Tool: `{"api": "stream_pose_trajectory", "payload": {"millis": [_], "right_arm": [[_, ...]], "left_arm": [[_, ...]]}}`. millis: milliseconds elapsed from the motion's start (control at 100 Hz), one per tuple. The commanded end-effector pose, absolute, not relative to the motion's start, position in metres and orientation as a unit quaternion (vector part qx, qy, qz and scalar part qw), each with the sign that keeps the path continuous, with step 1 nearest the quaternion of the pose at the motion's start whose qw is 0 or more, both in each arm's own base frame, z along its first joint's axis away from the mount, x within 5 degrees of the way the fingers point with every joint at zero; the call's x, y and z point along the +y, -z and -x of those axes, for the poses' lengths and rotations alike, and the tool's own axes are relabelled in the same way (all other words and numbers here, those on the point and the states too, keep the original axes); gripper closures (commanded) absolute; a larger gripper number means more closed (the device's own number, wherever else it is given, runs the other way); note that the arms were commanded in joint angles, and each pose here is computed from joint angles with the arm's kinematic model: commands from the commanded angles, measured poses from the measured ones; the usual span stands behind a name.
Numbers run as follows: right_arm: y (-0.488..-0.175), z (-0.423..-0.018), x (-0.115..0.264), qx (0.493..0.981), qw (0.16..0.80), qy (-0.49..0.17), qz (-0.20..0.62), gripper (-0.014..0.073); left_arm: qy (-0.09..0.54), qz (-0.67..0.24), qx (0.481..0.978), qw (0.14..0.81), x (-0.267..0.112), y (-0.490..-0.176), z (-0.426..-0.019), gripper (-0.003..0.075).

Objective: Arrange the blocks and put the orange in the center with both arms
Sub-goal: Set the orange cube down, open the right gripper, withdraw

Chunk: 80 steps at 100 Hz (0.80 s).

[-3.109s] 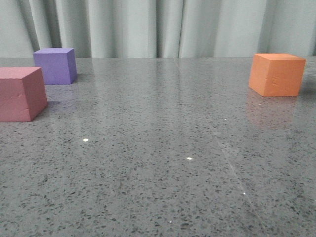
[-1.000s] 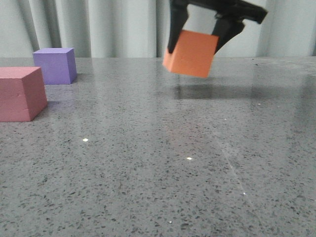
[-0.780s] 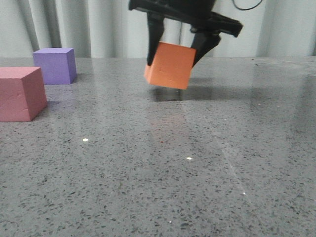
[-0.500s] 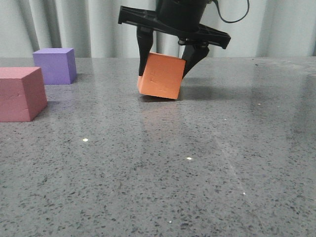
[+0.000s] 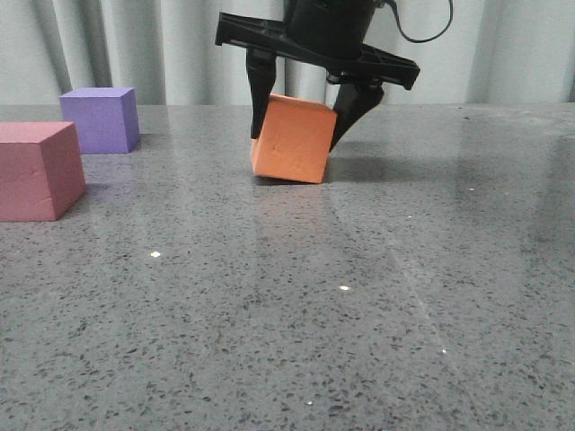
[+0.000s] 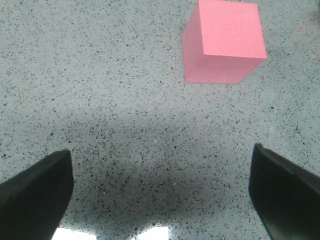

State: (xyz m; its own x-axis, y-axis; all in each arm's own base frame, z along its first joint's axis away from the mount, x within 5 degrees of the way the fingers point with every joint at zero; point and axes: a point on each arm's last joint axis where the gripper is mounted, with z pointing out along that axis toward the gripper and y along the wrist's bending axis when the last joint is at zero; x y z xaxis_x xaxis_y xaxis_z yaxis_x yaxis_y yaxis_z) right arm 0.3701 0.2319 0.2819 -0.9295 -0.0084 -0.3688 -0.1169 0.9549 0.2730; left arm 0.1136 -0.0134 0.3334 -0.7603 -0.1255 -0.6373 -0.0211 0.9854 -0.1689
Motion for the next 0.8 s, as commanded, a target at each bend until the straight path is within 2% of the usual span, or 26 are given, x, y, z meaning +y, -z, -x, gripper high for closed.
{"api": "stream_pose_trajectory", "payload": {"millis": [0,100,410,540,790], "right_arm": [[-0.316,-0.367,0.229,0.955,0.239,-0.170,0.034,-0.0020],[-0.317,-0.368,0.229,0.955,0.241,-0.171,0.034,-0.0060],[-0.340,-0.369,0.230,0.946,0.265,-0.183,0.041,-0.0060],[-0.360,-0.366,0.233,0.939,0.280,-0.188,0.061,-0.0060],[-0.410,-0.355,0.227,0.907,0.350,-0.188,0.137,-0.0060]], "left_arm": [[0.087,0.042,0.921,0.376,-0.015,-0.346,-0.117,0.0041],[0.087,0.042,0.921,0.376,-0.015,-0.346,-0.117,0.0041],[0.087,0.042,0.921,0.376,-0.015,-0.346,-0.117,0.0041],[0.087,0.042,0.921,0.376,-0.015,-0.346,-0.117,0.0041],[0.087,0.042,0.921,0.376,-0.015,-0.346,-0.117,0.0041]]}}
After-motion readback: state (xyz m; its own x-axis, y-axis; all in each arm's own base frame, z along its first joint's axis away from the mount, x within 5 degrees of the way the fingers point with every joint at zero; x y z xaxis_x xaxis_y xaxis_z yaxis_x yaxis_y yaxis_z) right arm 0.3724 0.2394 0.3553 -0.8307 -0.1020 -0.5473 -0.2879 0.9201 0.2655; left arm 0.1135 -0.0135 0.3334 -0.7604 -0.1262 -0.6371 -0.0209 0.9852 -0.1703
